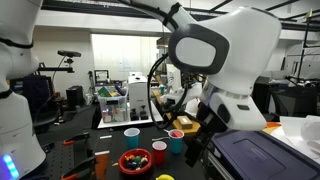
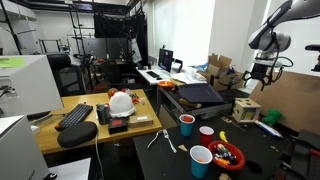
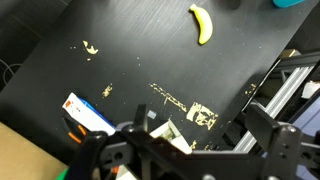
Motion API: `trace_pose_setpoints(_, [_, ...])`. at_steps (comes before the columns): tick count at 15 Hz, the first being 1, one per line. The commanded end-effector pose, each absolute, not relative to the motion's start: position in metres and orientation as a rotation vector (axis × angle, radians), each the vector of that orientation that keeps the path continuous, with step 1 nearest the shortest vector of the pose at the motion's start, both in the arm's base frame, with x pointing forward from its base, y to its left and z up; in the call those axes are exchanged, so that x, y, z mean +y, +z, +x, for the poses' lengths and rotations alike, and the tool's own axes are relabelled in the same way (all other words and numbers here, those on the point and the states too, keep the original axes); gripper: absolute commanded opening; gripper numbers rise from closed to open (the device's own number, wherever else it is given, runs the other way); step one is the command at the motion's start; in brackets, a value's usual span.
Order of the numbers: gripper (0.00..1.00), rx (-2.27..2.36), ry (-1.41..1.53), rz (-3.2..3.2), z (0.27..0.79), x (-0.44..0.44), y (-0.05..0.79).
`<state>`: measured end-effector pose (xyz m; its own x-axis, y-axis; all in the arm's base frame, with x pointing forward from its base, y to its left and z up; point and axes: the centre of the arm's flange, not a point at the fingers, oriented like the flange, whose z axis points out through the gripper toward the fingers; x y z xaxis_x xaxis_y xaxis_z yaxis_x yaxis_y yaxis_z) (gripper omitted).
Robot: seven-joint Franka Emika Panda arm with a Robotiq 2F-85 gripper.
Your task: Place the white tube on the red bowl
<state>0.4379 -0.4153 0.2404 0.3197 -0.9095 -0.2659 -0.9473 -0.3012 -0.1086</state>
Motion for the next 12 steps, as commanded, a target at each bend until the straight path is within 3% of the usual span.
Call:
trace_pose_setpoints(1, [1.00, 1.793, 0.208, -2.201, 0.416, -0.437, 0.217])
trace_pose_setpoints(12, [1.00, 1.658, 0.344, -2.438, 0.368, -0.455, 0.139])
